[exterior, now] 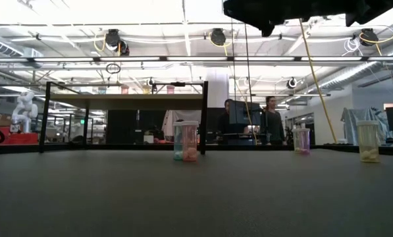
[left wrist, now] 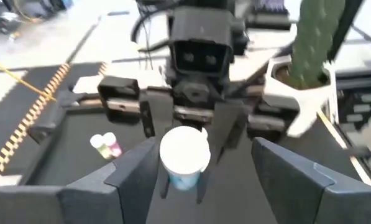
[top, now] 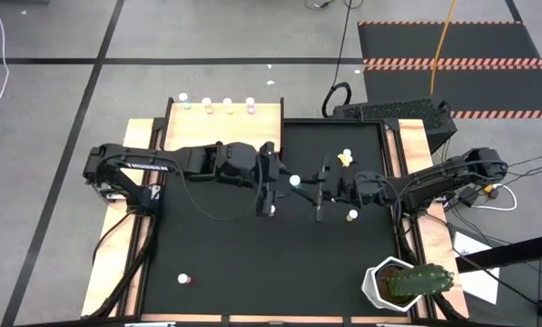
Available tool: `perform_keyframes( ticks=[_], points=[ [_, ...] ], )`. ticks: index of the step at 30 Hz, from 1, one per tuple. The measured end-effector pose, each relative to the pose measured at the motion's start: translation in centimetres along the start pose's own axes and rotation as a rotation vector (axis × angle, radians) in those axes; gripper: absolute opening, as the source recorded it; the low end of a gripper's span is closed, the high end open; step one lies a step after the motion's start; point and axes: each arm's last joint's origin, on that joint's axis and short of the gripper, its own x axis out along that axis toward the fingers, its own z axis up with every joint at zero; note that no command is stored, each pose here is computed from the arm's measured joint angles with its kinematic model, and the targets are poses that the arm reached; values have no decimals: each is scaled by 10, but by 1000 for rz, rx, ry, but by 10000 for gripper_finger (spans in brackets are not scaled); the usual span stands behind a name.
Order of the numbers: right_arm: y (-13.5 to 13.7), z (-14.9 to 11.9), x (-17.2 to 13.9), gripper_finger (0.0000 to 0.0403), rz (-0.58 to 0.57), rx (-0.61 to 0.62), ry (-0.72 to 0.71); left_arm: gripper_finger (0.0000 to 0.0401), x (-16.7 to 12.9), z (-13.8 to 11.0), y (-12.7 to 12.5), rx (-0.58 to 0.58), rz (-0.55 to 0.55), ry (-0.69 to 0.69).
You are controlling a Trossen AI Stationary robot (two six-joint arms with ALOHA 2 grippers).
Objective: Pick and place medicine bottles onto shelf by color
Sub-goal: Put the bottom blue pill bottle on the shelf aligned with the blue pill bottle
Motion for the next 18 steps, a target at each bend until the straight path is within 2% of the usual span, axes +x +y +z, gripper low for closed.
perform_keyframes(
  ticks=[4,12,18],
  points=[
    [0,3,0,102,-5,-8,-28,253,-1,5,5,-23,22,-49],
    [-1,5,0,102,-10,-30,-50,253,-1,5,7,-62,30,-59],
    [-3,7,0,102,-99,-98,-54,252,6,4,8,-115,47,-63]
  ],
)
